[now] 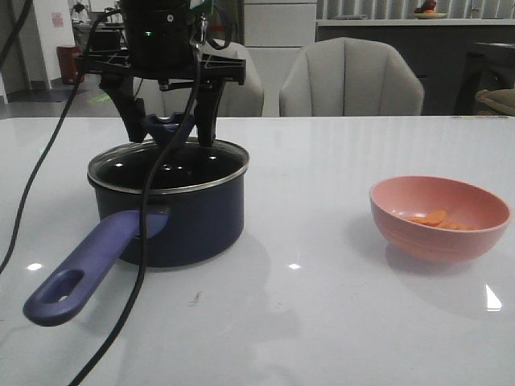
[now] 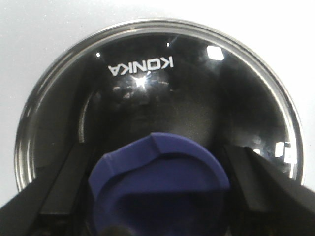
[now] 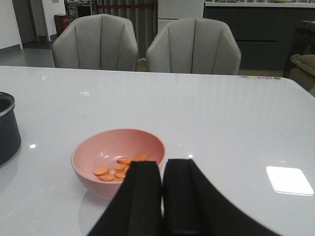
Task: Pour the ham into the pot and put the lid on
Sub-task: 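Lift the glass lid off with the left gripper and set it beside the pot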
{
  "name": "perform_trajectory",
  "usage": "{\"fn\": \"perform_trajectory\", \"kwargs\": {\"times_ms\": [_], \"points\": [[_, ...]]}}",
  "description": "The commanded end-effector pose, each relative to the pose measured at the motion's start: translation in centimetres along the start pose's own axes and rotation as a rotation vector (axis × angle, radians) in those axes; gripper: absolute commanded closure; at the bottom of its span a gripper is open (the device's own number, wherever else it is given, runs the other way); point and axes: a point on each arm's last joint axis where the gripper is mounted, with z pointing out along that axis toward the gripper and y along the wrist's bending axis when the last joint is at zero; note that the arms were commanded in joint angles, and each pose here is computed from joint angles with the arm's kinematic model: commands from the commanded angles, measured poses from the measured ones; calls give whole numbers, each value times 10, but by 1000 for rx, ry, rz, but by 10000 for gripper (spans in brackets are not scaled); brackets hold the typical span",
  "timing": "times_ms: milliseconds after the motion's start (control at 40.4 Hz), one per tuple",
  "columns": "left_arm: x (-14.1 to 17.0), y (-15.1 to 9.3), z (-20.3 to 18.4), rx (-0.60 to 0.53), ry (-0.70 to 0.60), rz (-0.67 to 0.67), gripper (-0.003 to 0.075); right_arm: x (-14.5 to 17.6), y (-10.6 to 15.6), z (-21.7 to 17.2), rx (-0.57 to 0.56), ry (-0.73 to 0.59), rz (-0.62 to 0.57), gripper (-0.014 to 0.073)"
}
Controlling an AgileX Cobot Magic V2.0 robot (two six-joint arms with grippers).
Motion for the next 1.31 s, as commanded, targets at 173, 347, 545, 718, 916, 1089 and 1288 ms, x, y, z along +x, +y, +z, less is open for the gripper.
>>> {"fn": "perform_trajectory", "kwargs": {"times_ms": [173,347,545,718,916,1089,1288], "points": [[-5,22,-62,34,-108,-38,370,-10,0,-2,2,-106,-20,417],[-9,47,-88,46,-161,21,370,-10,0,-2,2,-106,-20,417],[-14,91,-112,20,-219,-4,370,-10,0,-2,2,-106,-20,417],[-10,139,-109,-41,-185,-28,370,-10,0,-2,2,-106,-20,417],[-1,190,-79,-101,-100,-76,370,-10,0,-2,2,-106,-20,417],[4,209,-52,-86,-127,-113,370,-10,0,-2,2,-106,-20,417],[15,211,-13,-42,-149,-117,370,-10,0,-2,2,-106,-20,417]]}}
